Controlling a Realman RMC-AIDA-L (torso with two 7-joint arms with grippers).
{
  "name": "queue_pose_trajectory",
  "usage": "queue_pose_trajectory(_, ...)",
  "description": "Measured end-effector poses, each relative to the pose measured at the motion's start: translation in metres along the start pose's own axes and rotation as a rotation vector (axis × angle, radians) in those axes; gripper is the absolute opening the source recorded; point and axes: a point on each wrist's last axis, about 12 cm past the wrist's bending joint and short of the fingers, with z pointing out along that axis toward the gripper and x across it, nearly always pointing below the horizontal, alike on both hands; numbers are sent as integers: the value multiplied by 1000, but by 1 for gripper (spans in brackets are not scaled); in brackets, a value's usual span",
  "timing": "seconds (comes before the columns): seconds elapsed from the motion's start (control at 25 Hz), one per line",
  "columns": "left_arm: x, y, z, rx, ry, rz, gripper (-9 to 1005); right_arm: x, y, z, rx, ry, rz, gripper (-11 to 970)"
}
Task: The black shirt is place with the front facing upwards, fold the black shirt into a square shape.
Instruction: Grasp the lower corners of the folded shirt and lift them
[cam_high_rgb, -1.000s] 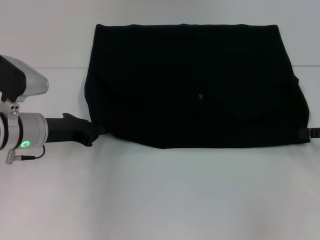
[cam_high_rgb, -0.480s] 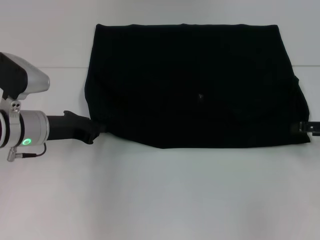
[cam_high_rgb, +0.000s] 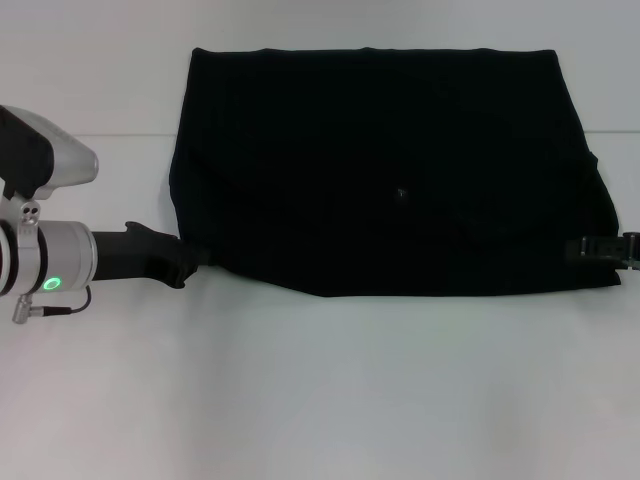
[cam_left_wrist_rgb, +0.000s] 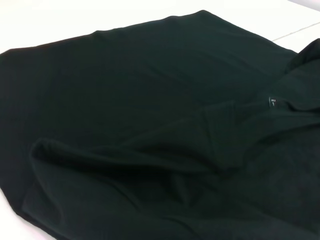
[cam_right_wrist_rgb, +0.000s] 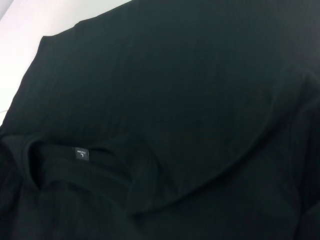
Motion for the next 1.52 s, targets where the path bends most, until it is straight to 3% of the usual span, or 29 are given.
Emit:
queue_pose_trajectory(1.28, -4, 0, 0, 5, -2, 13, 33, 7, -2, 8, 22, -10, 99, 764)
queue_pose_trajectory(1.52, -4, 1, 0, 2, -2, 12, 33, 8, -4, 7, 30, -10, 91, 518)
